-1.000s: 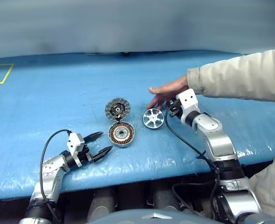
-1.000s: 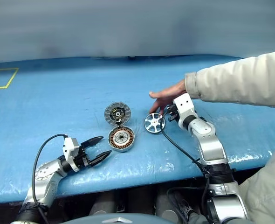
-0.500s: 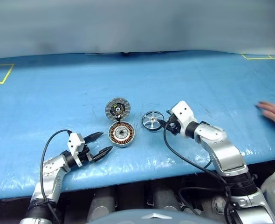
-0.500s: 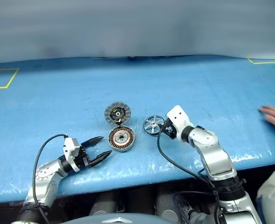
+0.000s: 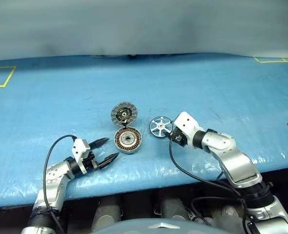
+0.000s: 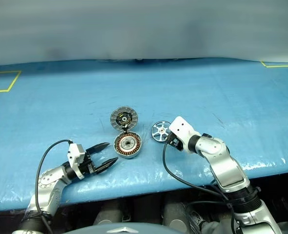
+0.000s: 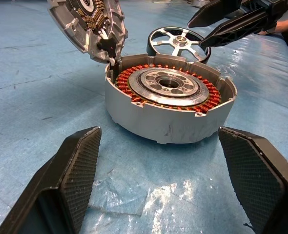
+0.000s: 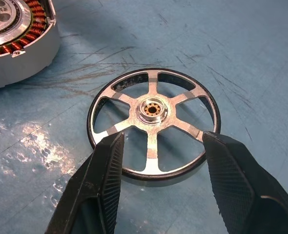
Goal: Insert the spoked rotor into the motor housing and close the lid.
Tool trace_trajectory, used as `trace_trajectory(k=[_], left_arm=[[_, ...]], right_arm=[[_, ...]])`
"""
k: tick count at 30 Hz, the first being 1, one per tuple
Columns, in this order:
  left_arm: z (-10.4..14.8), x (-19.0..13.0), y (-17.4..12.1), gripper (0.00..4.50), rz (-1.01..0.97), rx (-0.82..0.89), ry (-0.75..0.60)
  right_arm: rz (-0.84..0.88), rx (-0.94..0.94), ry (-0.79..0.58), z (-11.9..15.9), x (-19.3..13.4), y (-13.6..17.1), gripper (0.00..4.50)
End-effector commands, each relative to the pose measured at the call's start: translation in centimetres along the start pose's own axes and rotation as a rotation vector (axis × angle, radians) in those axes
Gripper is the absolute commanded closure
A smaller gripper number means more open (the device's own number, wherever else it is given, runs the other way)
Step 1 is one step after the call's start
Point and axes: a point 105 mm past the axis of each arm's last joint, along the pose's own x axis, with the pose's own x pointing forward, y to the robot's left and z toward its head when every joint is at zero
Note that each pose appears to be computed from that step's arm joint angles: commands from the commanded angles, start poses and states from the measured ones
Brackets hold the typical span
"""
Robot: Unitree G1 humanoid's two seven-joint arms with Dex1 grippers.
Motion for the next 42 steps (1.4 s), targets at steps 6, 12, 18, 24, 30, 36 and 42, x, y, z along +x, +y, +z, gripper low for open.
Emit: trace_trajectory(k=[6, 12, 18, 24, 30, 36, 42], left_arm=[[-0.3, 0.0, -0.3, 0.40, 0.001, 0.000, 0.007], [-0.3, 0.0, -0.3, 0.40, 0.005, 0.004, 0.009], [-0.3, -0.1, -0.2, 0.40, 0.008, 0.008, 0.011], [-0.4, -0.2, -0.3, 0.40, 0.008, 0.009, 0.015], [-0.4, -0.2, -0.3, 0.40, 0.009, 0.006, 0.014], [-0.3, -0.2, -0.4, 0.40, 0.012, 0.001, 0.003], [-0.1, -0.1, -0.3, 0.40, 0.007, -0.005, -0.018]], right_arm=[[-0.005, 0.012, 0.014, -0.4, 0.1, 0.2, 1.84], [-0.005, 0.056, 0.042, -1.5, 0.4, 0.2, 1.84], [0.010, 0.098, 0.065, -2.5, 0.6, 0.6, 1.84], [0.018, 0.132, 0.082, -3.4, 0.9, 0.9, 2.41], [0.028, 0.162, 0.085, -3.8, 1.1, 1.2, 4.40], [0.026, 0.189, 0.051, -3.3, 1.0, 1.1, 4.46], [0.135, 0.241, -0.155, -0.5, -0.3, 2.2, 4.46]])
